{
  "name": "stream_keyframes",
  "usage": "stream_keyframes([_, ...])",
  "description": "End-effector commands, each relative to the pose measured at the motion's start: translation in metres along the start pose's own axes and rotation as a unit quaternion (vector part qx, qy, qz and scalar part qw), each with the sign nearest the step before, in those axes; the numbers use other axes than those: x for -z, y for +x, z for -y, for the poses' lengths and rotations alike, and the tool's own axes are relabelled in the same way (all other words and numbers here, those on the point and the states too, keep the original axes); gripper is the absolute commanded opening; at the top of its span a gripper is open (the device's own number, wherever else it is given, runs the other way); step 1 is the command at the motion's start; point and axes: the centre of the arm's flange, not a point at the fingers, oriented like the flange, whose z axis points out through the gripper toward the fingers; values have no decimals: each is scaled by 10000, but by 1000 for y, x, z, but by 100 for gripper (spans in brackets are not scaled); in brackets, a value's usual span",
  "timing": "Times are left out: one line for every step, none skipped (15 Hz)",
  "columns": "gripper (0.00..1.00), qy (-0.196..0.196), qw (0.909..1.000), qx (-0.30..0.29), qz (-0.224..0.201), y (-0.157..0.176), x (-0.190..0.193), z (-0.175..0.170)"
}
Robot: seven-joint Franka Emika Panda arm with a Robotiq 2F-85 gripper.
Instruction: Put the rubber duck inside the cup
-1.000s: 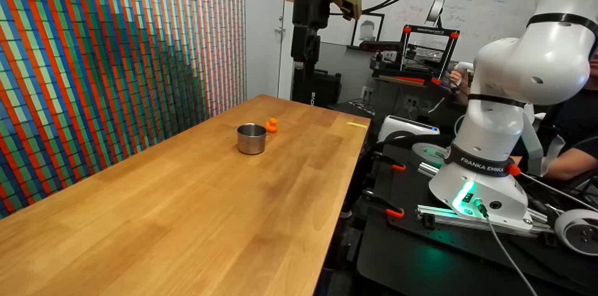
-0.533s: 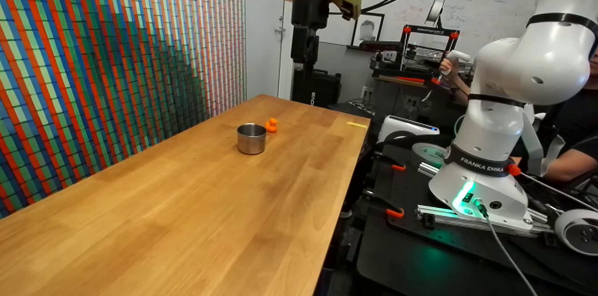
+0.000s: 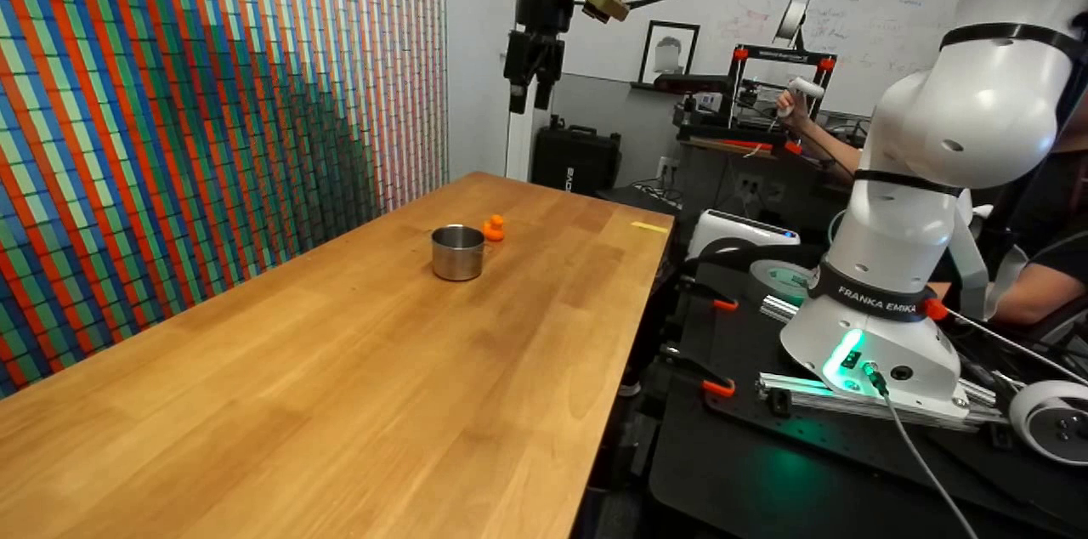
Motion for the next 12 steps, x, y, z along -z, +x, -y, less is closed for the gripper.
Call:
stream_keyframes([100,-355,9982,-369,-310,55,-4,-56])
stream_keyframes([100,-444,9972,-464,-372,67,-6,-69])
stream_keyframes([100,-527,9961,-578,-415,76,-14,-82])
stream_keyframes([100,-588,9952,-643,-440,85,-20,-90])
stream_keyframes([100,-643,9940,-744,-477,92,-33,-96])
stream_keyframes([100,-690,9931,-820,-485,101,-45,-99])
stream_keyframes([100,-757,9918,-897,-499,107,-63,-99])
stream_keyframes([100,-806,9910,-944,-495,113,-77,-97])
stream_keyframes([100,-858,9904,-976,-468,118,-94,-93])
stream_keyframes([100,-869,9902,-1013,-420,121,-109,-90])
stream_keyframes([100,-889,9900,-1041,-331,122,-127,-86])
stream_keyframes([100,-918,9897,-1064,-269,123,-141,-84])
